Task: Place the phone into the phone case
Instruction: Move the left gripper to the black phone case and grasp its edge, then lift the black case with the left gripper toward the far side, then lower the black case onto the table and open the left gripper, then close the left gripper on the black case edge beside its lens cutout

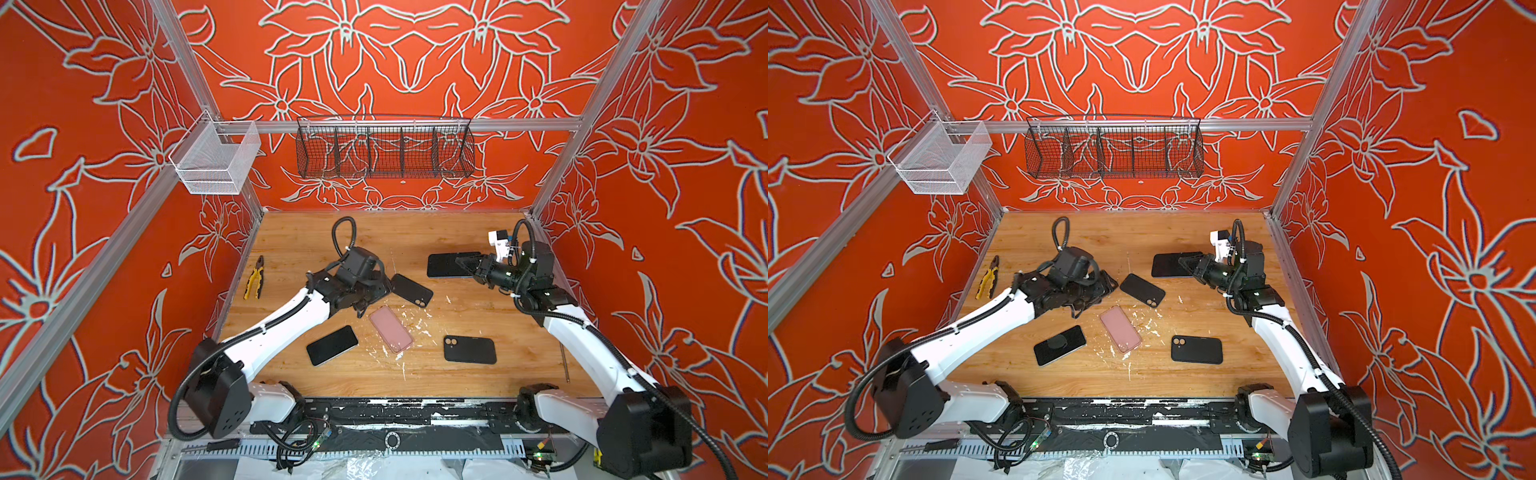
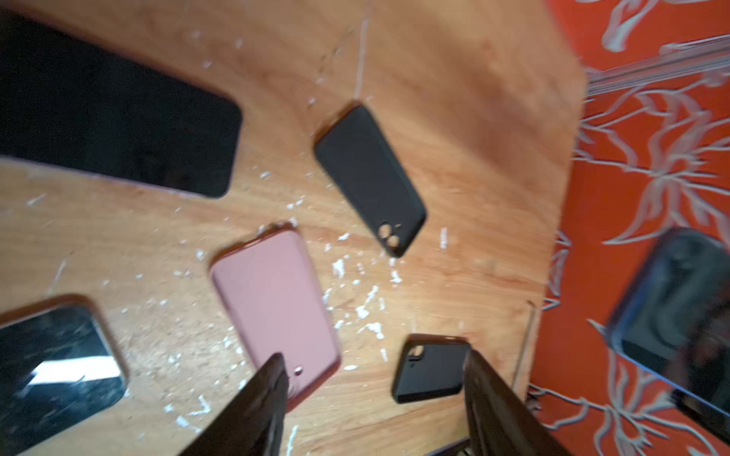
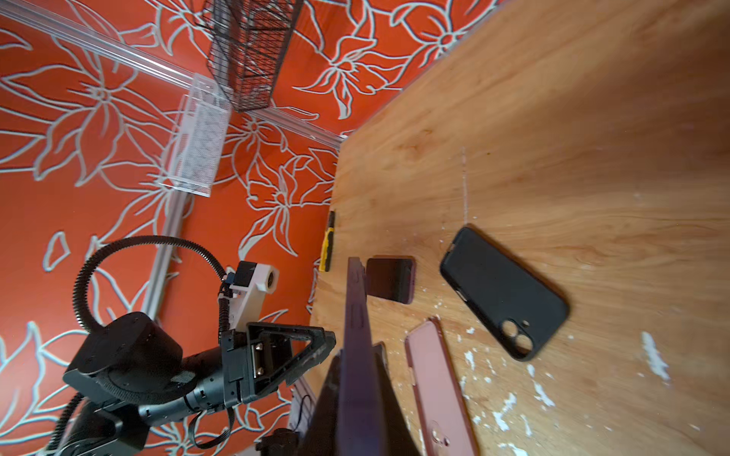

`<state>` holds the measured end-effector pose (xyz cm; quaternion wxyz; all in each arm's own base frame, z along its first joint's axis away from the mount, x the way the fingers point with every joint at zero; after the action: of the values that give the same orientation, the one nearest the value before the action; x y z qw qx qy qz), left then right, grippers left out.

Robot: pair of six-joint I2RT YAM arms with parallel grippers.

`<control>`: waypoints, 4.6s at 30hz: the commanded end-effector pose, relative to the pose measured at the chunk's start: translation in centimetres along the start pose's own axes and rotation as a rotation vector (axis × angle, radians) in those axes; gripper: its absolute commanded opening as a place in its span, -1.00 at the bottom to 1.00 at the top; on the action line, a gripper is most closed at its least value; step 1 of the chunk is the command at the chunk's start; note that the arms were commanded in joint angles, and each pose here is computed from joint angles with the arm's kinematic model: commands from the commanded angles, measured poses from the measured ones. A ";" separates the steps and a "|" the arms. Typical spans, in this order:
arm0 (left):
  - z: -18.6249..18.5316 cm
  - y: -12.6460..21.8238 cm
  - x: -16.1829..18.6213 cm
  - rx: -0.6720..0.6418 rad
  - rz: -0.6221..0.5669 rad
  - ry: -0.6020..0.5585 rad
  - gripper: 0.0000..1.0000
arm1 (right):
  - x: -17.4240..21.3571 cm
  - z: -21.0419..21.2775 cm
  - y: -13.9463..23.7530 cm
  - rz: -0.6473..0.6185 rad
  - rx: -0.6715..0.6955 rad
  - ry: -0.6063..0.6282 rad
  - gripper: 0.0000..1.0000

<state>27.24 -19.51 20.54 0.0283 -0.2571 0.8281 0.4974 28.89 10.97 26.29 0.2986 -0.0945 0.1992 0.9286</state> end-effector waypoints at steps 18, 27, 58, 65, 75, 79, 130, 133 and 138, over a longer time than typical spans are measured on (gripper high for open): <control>-2.9 -10.0 -1.5 -0.299 0.075 0.197 0.14 | 2.6 -2.3 4.0 -0.067 0.143 0.077 -1.00; -2.6 -13.5 -1.4 -0.364 0.089 0.287 -0.03 | 2.8 -2.8 4.5 -0.064 0.136 0.076 -1.00; 0.7 -17.4 -3.2 -0.587 0.019 0.209 -0.94 | 2.1 -3.2 5.2 -0.059 0.110 0.068 -1.00; -4.3 -15.9 -7.2 -0.430 0.005 -0.182 -1.00 | 1.8 -2.9 5.4 -0.065 0.105 0.066 -1.00; -11.4 -10.6 -11.6 -0.279 -0.002 -0.962 -1.00 | 1.6 -1.9 5.7 -0.077 0.077 0.067 -1.00; -11.1 -11.0 -10.7 -0.258 0.068 -1.160 -1.00 | 1.9 -1.2 6.2 -0.070 0.073 0.076 -1.00; -4.9 -7.6 -6.3 -0.224 0.147 -0.214 0.21 | 2.8 -2.7 6.0 -0.057 0.098 0.005 -1.00; -3.4 -9.7 -4.4 -0.199 0.190 -0.069 0.19 | 2.8 -2.9 5.7 -0.051 0.094 0.012 -1.00; -2.0 -11.9 -3.6 -0.237 0.192 0.035 0.13 | 2.6 -3.1 5.3 -0.036 0.090 0.012 -1.00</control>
<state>35.26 -23.22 12.31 -0.0214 -0.1302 0.7706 0.6235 23.48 6.79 23.74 0.3247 -0.0596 0.2548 0.9089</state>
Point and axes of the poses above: each gripper's point midway between its finger pads, its own y axis back along the fingers, its own z axis along the line the jaws close on, x = y × z, the point moved 6 cm from there along y, back along the fingers, and after that the axes turned 7 degrees about -y, right-handed, at the moved point
